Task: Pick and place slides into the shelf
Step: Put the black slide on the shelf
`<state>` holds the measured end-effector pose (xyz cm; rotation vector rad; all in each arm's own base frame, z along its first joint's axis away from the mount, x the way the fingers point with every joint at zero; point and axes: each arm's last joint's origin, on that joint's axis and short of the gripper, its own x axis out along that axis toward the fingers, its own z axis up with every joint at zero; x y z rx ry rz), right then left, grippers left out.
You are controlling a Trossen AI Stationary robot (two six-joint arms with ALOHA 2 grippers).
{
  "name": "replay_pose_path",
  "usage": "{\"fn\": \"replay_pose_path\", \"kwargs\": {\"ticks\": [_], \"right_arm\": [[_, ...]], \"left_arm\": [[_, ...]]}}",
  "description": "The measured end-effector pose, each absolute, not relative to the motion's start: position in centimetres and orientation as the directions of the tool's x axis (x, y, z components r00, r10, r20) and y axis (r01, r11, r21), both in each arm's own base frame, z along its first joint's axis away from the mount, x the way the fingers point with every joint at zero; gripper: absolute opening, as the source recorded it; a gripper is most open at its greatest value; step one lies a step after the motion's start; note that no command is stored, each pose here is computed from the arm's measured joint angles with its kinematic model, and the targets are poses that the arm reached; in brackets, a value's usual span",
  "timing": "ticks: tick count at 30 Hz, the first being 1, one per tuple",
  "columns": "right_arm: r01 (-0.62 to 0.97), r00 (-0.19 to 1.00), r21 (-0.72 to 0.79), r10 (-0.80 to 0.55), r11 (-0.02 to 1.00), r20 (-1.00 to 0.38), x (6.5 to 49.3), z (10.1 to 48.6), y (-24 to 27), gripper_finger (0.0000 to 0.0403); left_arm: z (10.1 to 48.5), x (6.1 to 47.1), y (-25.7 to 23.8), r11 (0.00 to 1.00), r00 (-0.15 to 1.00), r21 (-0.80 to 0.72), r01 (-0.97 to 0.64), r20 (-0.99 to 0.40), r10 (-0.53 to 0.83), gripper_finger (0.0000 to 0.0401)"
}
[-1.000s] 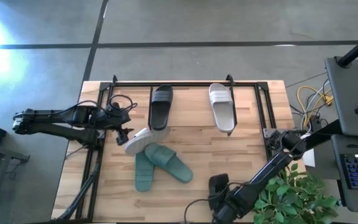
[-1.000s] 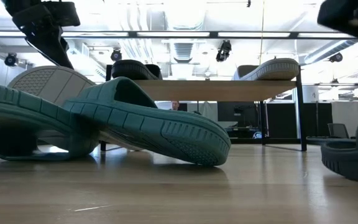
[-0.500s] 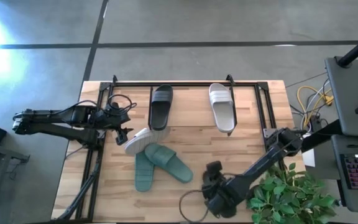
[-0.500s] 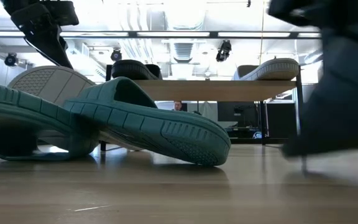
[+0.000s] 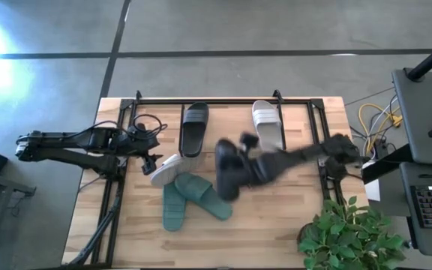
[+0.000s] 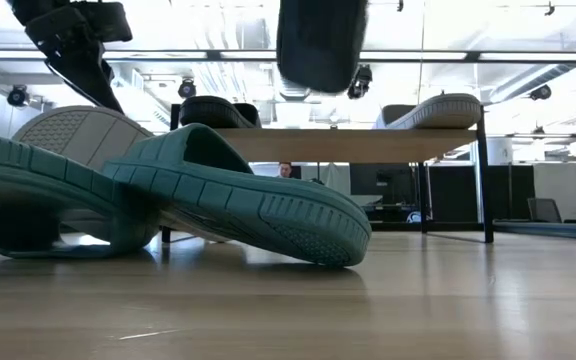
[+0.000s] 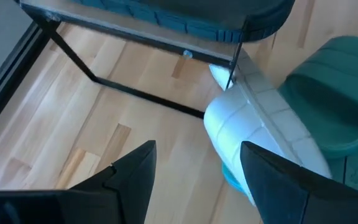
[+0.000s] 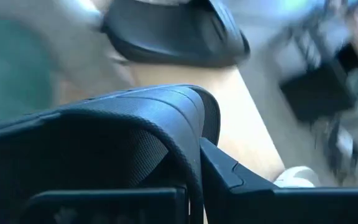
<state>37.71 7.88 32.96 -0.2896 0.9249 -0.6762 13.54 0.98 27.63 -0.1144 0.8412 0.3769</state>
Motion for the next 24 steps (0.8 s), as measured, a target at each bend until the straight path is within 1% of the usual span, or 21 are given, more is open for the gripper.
{"fn": "replay_pose_path", "kwargs": {"ticks": [3,6,9,11,16,19,22,24], "right_arm": [[0.394,0.334,-0.566,-0.686,0.724,-0.646,39.5,32.0,2.8,0.0013],[0.312,0.279,-0.678,-0.746,0.666,-0.605,40.8,31.3,-1.2,0.0013],[0.247,0.223,-0.747,-0.786,0.617,-0.576,41.7,30.8,-4.2,0.0013],[0.233,0.217,-0.762,-0.796,0.605,-0.565,42.2,30.6,-5.6,0.0013],[0.143,0.272,-0.806,-0.806,0.574,-0.526,43.8,30.1,-6.3,0.0013],[0.071,0.276,-0.820,-0.801,0.568,-0.531,44.7,28.7,-6.2,0.0013],[0.061,0.260,-0.817,-0.799,0.573,-0.542,45.2,27.5,-6.3,0.0013],[0.093,0.255,-0.811,-0.801,0.578,-0.542,45.5,27.0,-6.5,0.0015]], "left_arm": [[27.7,13.5,1.0,0.927,0.601,0.076,-0.368,-0.741,0.299,0.0219],[27.7,13.4,1.1,0.920,0.599,0.100,-0.379,-0.731,0.326,0.0219],[27.9,13.2,1.2,0.911,0.600,0.115,-0.395,-0.719,0.351,0.0219],[27.9,13.1,1.2,0.903,0.598,0.129,-0.409,-0.709,0.373,0.0219],[28.1,12.9,1.5,0.874,0.580,0.208,-0.440,-0.677,0.453,0.0219],[28.1,12.9,1.5,0.873,0.575,0.244,-0.422,-0.673,0.466,0.0219],[28.1,13.0,1.5,0.876,0.571,0.267,-0.402,-0.674,0.468,0.0219],[28.1,13.0,1.5,0.878,0.571,0.282,-0.387,-0.674,0.468,0.0219]]}}
